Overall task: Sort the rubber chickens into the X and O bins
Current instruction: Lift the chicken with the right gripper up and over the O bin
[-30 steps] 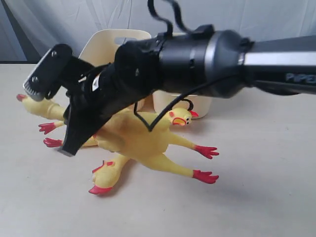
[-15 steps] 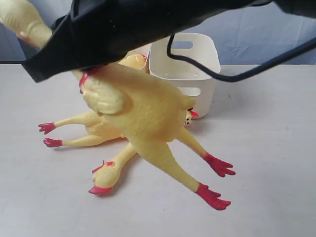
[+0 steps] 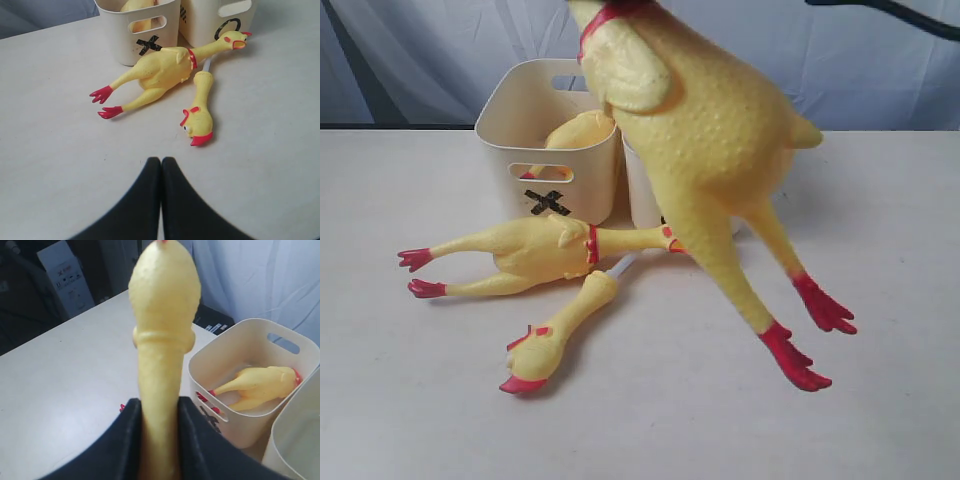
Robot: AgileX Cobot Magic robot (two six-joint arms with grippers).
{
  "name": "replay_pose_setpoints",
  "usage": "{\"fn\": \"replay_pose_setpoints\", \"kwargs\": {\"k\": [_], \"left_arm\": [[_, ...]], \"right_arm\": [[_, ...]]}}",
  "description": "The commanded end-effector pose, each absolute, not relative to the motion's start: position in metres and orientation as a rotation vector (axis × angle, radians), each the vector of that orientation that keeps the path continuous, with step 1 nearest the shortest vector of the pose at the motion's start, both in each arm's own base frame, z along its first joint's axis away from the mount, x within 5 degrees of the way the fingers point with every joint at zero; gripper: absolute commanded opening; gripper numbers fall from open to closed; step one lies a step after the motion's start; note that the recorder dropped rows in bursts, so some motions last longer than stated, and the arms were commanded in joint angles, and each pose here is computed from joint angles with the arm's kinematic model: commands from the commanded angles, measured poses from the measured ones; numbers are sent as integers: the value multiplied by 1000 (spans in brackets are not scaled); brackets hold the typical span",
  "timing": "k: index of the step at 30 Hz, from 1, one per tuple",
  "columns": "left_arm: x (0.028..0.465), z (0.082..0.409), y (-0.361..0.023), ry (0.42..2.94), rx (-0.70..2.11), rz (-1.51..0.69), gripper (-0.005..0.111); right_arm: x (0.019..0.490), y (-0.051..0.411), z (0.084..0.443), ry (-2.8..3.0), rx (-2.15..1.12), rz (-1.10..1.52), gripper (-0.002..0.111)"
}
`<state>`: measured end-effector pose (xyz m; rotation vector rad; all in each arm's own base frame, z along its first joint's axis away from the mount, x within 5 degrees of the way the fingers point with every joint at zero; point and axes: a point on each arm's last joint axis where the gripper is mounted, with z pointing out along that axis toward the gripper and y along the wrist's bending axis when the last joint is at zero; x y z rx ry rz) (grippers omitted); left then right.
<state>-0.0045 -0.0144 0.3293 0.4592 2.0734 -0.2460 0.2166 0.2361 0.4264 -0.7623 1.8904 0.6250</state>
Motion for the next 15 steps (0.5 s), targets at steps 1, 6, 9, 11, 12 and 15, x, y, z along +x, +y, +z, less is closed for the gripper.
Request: {"fn": "replay_pose_setpoints", "kwargs": {"k": [1,6,9,11,12,15], "left_arm": [[-6,329,-14,2059,456,-244,0],[-5,331,-14,2040,450,-246,0],[-4,334,-15,2008,440,-254,0],[-2,336,-15,1984,432,-253,0],[-2,337,-15,1971,428,-253,0],[-1,339,-15,1945,419,-250,0]], "right_arm": [[223,224,433,1867,-713,603,-1],[230,219,437,1841,-662,603,-1],[233,216,437,1843,-640,605,-1],[233,216,437,1844,-639,608,-1],[233,216,437,1844,-639,608,-1],[232,216,437,1850,-639,618,-1]]}}
